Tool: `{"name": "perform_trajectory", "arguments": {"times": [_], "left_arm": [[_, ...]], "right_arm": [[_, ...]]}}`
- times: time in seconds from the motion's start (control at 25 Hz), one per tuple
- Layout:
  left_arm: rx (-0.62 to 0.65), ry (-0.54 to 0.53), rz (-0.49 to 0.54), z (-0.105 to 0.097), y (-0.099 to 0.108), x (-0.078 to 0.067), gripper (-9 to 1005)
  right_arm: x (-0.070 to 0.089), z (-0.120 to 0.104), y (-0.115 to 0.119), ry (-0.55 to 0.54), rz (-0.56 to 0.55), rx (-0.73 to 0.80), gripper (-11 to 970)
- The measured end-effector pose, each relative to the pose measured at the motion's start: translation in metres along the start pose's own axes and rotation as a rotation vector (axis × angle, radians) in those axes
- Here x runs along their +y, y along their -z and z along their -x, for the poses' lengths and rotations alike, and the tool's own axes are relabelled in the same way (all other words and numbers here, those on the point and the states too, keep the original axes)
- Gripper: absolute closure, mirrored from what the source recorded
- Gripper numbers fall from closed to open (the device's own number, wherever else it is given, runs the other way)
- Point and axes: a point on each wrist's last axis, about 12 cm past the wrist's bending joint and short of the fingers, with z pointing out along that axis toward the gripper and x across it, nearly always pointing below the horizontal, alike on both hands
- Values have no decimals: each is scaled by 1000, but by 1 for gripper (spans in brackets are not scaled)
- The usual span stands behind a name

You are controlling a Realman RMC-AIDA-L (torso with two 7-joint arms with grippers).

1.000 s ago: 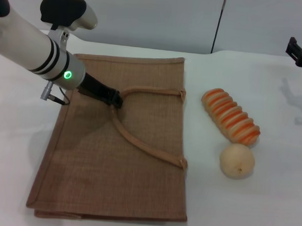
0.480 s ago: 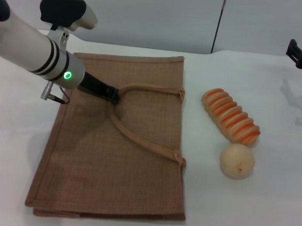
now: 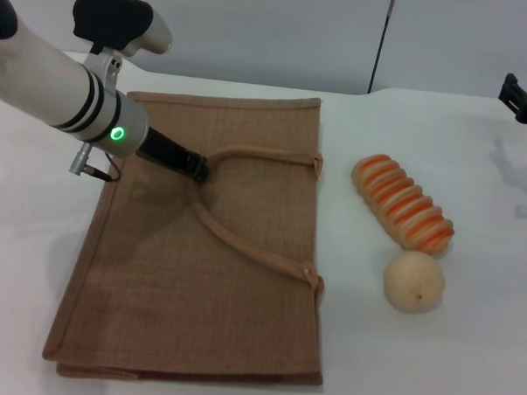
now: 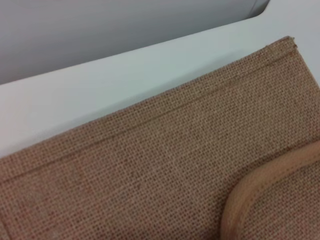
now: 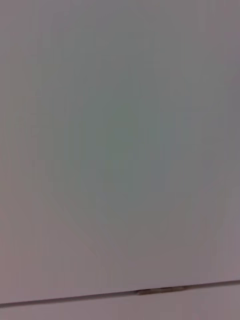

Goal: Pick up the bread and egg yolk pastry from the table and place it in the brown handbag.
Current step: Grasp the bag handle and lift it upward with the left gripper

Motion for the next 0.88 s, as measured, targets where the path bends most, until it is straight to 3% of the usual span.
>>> {"name": "perform_trajectory", "arguments": {"times": [0.88], "left_arm": [[-9,-11,6,-1,0,3,877]], "right_arm": [[2,3,-2,2,4,-3,80]]}}
